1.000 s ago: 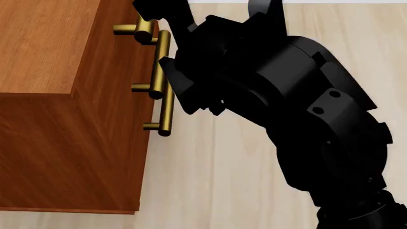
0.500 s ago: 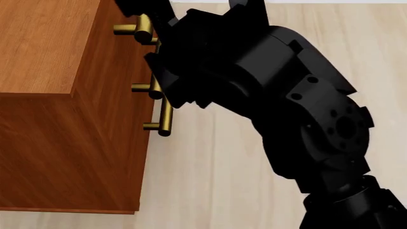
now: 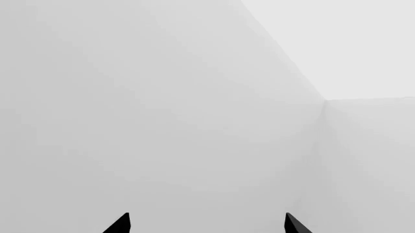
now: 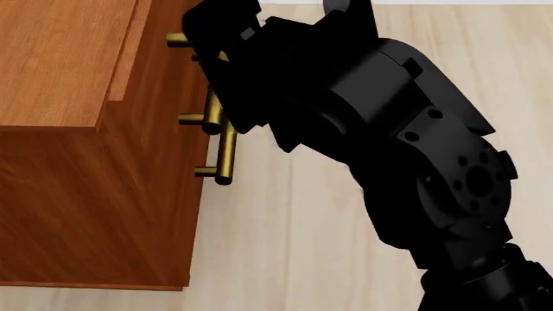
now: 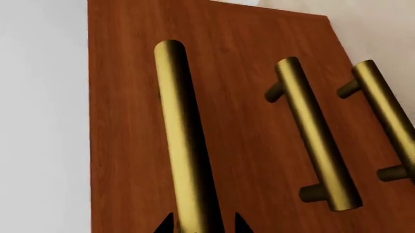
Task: Close the bottom drawer of the cabinet and open the top drawer.
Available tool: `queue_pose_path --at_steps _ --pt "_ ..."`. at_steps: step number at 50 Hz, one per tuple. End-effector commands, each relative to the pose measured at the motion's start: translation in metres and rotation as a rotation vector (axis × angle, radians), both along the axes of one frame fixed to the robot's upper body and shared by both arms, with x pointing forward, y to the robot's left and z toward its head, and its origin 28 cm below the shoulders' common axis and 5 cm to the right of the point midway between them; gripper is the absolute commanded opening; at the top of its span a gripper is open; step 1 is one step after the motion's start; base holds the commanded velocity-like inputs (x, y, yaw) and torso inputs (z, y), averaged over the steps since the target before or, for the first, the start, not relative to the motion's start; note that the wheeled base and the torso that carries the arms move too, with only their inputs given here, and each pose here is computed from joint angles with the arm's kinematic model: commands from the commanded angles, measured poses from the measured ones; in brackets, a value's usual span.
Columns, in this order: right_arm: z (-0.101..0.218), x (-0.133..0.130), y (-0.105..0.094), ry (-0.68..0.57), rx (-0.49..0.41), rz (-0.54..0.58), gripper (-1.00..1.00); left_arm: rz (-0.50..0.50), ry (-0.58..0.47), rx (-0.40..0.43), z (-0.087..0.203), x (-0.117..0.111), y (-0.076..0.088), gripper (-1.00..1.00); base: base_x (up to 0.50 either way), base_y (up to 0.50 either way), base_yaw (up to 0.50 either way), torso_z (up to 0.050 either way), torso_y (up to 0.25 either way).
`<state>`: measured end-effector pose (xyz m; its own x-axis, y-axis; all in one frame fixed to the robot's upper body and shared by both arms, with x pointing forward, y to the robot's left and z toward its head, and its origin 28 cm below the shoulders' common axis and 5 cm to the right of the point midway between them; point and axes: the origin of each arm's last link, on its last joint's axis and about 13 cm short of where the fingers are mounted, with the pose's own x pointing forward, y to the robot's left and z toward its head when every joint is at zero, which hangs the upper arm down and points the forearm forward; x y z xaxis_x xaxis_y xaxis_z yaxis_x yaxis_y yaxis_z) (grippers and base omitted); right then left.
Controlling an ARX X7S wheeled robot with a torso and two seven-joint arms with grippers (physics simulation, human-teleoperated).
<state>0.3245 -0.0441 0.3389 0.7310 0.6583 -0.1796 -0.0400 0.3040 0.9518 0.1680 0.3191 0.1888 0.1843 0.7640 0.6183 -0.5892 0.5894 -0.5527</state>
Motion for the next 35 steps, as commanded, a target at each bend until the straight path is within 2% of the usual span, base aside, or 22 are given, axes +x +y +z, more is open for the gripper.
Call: queue_pose_path --at_steps 1,20,35 --pt "0.005 -0.007 -0.005 -0.056 0.004 0.007 -1.0 0.0 0.004 0.001 0.001 0.0 0.0 1.0 0.0 0.0 0.0 0.0 0.0" --pt "0.01 -0.023 -0.031 -0.081 0.05 -0.056 -1.0 0.0 0.012 0.01 0.0 0.001 0.0 1.0 0.0 0.0 0.0 0.001 0.004" --pt "0.017 -0.037 -0.045 -0.107 0.071 -0.09 -1.0 -0.001 0.01 0.005 0.0 0.001 0.0 1.0 0.0 0.0 0.0 0.002 0.006"
